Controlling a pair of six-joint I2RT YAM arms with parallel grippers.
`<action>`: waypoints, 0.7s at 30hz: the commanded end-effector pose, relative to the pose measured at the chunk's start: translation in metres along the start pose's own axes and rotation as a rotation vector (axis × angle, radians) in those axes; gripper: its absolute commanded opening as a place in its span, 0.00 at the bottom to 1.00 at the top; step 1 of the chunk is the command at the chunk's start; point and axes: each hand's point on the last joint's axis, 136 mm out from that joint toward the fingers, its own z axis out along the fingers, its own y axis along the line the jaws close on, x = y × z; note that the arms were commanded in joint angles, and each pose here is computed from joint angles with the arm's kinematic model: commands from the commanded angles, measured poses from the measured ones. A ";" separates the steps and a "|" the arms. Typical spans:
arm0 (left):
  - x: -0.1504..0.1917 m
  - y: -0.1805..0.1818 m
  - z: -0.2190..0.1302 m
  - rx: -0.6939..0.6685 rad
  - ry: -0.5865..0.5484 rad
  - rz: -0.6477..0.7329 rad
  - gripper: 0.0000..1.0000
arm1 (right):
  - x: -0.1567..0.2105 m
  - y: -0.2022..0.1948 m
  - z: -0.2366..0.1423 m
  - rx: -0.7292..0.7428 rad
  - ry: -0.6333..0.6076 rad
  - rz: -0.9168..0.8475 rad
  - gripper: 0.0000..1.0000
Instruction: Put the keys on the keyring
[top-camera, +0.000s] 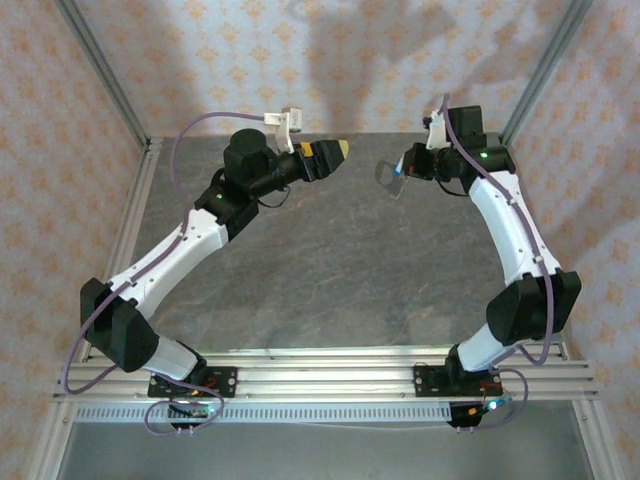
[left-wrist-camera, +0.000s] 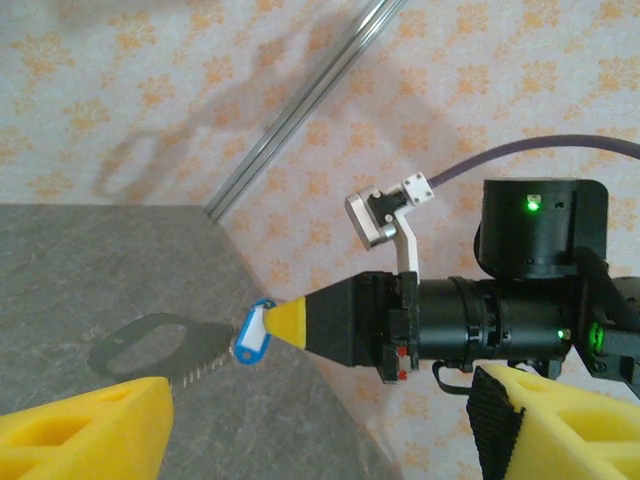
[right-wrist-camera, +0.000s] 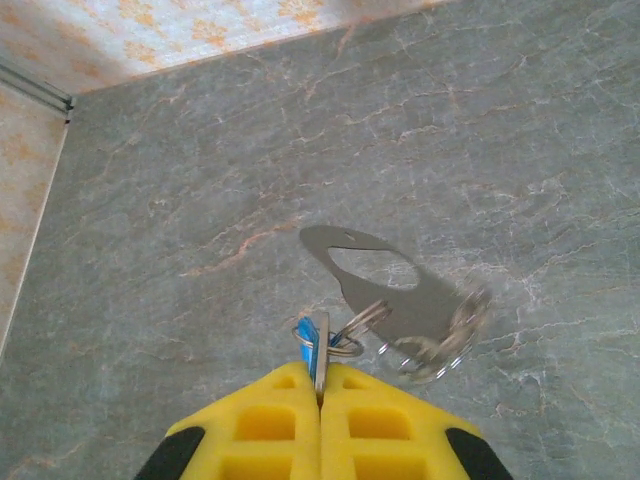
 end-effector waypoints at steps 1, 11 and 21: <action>-0.006 0.004 -0.012 -0.027 -0.034 -0.003 0.79 | -0.007 -0.007 0.010 0.020 -0.025 -0.021 0.00; 0.001 0.012 -0.014 -0.037 -0.030 -0.024 0.79 | 0.066 -0.024 0.064 -0.026 0.104 0.118 0.00; 0.004 0.011 -0.014 -0.021 -0.037 -0.055 0.79 | 0.153 -0.027 0.077 -0.026 0.181 0.195 0.00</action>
